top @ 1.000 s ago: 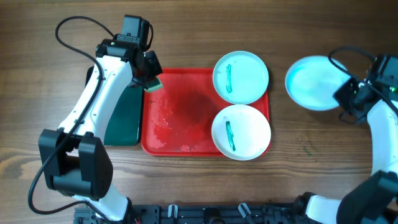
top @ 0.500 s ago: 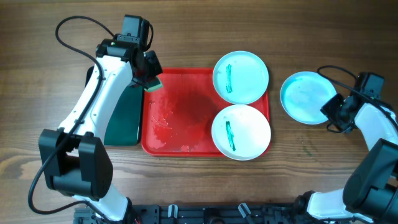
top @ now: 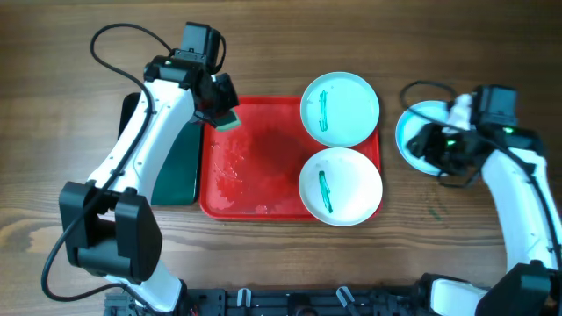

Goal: Clean dirty plates on tray and stack at the side
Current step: 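Grasp the bottom-right plate rim with the right gripper and lift it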

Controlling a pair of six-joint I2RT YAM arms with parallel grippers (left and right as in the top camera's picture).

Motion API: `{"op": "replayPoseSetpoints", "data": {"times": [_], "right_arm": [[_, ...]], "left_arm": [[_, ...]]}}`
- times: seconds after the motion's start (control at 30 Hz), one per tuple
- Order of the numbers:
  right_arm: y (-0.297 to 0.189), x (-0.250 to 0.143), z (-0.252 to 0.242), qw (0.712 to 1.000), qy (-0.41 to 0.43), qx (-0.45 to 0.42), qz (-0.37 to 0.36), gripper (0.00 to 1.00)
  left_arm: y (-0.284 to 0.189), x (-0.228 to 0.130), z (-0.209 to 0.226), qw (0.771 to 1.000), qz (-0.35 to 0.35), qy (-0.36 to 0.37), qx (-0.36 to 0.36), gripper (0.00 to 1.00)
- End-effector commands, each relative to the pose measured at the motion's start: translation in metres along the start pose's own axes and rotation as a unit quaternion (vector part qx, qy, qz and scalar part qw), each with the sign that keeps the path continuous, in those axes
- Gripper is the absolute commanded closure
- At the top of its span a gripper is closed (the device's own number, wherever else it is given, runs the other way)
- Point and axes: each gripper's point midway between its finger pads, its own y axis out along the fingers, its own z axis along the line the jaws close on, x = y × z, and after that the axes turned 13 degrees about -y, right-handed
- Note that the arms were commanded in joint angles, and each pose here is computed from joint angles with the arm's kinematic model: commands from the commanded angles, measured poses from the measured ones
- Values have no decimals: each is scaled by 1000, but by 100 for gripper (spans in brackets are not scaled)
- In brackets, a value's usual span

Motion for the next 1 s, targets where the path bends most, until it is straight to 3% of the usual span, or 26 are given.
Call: {"op": "replayPoseSetpoints", "data": {"times": [0.0, 0.1, 0.27, 0.57, 0.77, 0.97], "right_arm": [[21, -27, 23, 997, -66, 8, 50, 50], [35, -43, 21, 993, -85, -34, 79, 51], [59, -63, 28, 987, -114, -33, 111, 60], [82, -71, 21, 984, -119, -45, 123, 71], [85, -76, 22, 983, -121, -40, 129, 96], [79, -85, 44, 977, -149, -25, 151, 96]], "left_arm": [[-3, -2, -8, 1000, 3, 25, -13, 96], [-3, -2, -8, 1000, 3, 25, -13, 96], [-3, -2, -8, 1000, 3, 25, -14, 96], [-3, -2, -8, 1000, 3, 25, -13, 96], [-3, -2, -8, 1000, 3, 25, -14, 96], [-3, -2, -9, 1000, 3, 25, -14, 96]]}}
